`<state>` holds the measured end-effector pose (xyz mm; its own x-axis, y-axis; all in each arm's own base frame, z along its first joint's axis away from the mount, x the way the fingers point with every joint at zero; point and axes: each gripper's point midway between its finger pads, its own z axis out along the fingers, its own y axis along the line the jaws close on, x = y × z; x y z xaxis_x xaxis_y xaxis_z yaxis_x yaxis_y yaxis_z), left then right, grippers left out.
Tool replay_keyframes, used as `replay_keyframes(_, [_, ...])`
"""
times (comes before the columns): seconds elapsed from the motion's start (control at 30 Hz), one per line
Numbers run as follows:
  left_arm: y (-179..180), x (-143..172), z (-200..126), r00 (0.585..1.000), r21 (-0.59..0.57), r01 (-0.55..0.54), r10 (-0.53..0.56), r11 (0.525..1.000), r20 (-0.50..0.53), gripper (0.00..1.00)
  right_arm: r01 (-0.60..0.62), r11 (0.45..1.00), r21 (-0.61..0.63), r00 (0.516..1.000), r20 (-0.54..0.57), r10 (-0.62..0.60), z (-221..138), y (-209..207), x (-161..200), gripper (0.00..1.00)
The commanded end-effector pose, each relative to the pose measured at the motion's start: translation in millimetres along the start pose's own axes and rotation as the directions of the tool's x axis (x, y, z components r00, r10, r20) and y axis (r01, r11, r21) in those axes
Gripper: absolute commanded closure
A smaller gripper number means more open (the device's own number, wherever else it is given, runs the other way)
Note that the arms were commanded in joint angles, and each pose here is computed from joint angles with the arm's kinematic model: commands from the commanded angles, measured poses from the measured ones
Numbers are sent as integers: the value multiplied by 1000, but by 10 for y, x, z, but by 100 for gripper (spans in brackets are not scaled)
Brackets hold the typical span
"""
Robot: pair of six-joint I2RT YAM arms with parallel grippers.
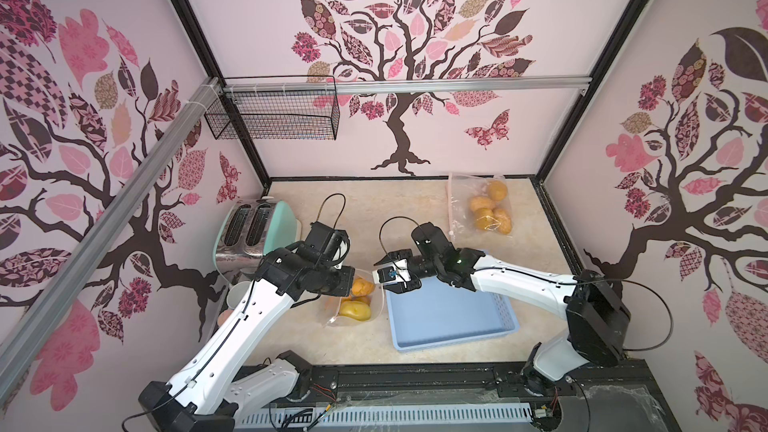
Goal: Put the potatoes into a zipper bag and zip it
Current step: Adjust the zipper food storage bag at the center of the board.
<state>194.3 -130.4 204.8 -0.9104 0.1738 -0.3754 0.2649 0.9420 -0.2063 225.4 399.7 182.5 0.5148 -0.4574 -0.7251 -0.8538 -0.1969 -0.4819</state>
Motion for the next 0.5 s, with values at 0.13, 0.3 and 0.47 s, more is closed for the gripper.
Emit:
replay_keyframes(0.13, [25, 18, 140, 999, -5, 29, -29, 1000, -15, 100, 32, 999, -6, 992, 119, -31, 20, -15, -189, 56])
replay_keyframes(0.3, [52, 4, 124, 999, -22, 36, -36, 999, -7, 99, -29, 1000, 2, 987, 160, 28, -4, -97, -206, 81])
replay_keyframes(0.47, [143, -132, -112, 994, -66, 51, -45, 996, 95, 58, -247, 964, 101, 926, 319, 204, -230, -550, -121, 100])
